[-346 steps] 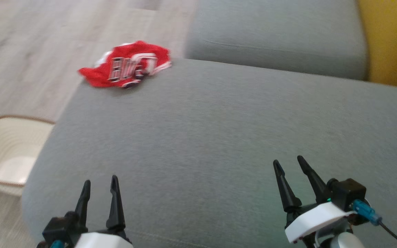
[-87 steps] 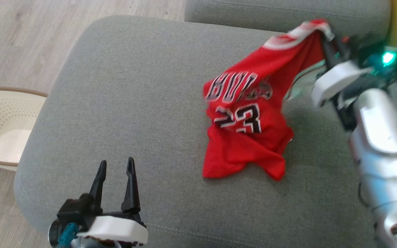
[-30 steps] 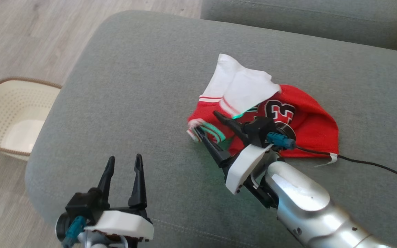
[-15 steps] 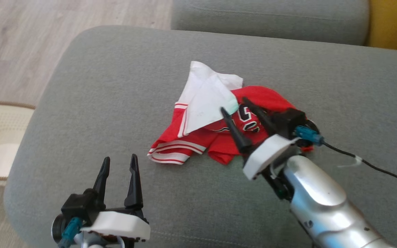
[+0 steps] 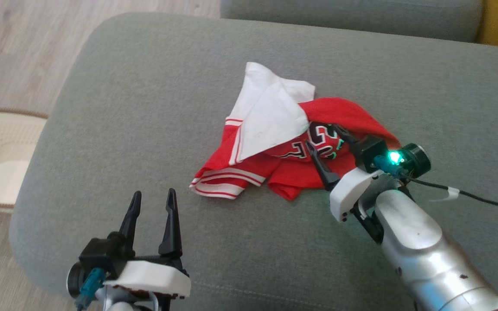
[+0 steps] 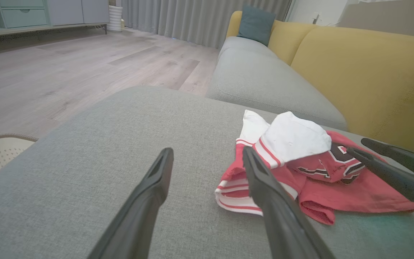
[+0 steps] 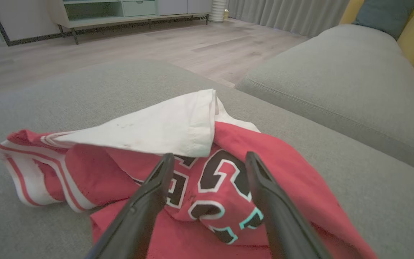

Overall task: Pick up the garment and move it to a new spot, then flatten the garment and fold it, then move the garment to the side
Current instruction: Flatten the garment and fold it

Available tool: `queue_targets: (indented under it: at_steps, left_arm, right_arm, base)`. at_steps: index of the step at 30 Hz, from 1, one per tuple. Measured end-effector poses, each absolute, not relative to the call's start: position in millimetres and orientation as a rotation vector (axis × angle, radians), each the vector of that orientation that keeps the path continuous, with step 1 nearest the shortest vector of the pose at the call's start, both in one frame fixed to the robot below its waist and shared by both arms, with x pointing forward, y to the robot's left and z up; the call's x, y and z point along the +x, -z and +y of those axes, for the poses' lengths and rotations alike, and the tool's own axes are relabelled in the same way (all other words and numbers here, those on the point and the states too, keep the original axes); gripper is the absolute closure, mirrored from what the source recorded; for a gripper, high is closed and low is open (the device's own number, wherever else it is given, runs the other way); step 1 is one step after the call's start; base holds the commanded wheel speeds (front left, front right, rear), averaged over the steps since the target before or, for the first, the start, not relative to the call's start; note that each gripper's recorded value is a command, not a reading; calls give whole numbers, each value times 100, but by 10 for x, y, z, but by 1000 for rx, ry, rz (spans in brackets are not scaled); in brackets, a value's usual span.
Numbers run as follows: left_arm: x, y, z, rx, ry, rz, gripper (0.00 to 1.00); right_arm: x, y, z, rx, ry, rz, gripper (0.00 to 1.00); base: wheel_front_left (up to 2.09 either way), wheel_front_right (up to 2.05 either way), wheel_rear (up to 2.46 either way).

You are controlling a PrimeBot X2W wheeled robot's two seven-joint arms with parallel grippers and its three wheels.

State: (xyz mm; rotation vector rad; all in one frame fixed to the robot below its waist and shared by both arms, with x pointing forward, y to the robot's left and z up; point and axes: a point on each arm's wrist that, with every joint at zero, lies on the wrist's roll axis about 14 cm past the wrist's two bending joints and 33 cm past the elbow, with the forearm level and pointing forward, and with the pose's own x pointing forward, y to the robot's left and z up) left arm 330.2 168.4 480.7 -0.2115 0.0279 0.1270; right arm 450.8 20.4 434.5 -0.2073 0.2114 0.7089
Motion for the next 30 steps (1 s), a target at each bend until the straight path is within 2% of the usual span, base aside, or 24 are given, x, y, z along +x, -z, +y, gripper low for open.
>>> queue_targets:
  at_steps: [6,21,22,23,24,26,28,30]
  left_arm:
    - [3254,-4764,1838,-201,-182,41,0]
    - [3236,-4719,1875,-198,-199,57,0]
    - [3237,-4716,1876,-198,-199,58,0]
    - [3239,-4713,1877,-197,-200,59,0]
    - [3241,-4712,1879,-197,-200,59,0]
    - [3244,-4711,1884,-196,-202,60,0]
    - [3248,-4710,1896,-194,-206,60,0]
    - [3254,-4712,1905,-193,-209,60,0]
  right_arm:
    - [4569,-4181,352,-362,-783,211,0]
    - [4679,-4394,521,-370,-810,106,0]
    - [4667,-4385,538,-373,-818,106,2]
    - [4655,-4371,552,-377,-825,107,24]
    - [4641,-4349,565,-381,-833,112,52]
    - [4619,-4300,582,-387,-844,124,68]
    - [4613,-4256,587,-389,-849,136,100]
    - [4622,-4233,592,-389,-851,143,100]
  base:
    - [0,0,0]
    - [0,0,0]
    - [0,0,0]
    - [0,0,0]
    - [0,0,0]
    - [0,0,0]
    - [0,0,0]
    - [0,0,0]
